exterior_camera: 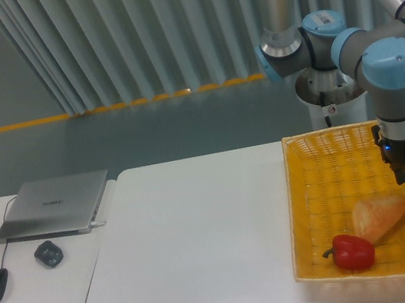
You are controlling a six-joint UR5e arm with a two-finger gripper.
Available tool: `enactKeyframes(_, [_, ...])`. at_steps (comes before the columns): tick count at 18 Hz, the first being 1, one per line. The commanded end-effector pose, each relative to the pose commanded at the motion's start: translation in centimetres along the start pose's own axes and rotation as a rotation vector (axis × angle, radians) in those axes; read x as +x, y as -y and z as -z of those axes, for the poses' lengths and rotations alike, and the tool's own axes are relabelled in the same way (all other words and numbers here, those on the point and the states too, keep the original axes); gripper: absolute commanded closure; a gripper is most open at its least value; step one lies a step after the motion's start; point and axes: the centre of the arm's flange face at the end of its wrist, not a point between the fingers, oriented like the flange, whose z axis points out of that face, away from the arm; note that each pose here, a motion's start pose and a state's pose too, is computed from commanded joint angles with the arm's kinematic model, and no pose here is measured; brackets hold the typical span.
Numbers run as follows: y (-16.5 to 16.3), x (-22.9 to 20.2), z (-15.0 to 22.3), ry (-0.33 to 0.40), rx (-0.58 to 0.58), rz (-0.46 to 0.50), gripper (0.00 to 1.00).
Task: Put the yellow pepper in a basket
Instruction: 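Move the open gripper away from the basket, out beside it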
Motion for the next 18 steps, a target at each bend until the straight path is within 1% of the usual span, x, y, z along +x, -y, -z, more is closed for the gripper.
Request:
enactKeyframes(3, [-0.3,-0.1,-0.1,0.000,-0.001,0.003,0.00])
enactKeyframes(10, [-5.4,-1.2,-0.3,-0.004,-0.009,0.085,0.00])
enactKeyframes(13, [-6.0,-1.0,-0.9,-0.015,-0.017,0.093,0.00])
enactKeyframes(18, [-8.0,-0.6,-2.0,-0.037,-0.014,0.118,0.00])
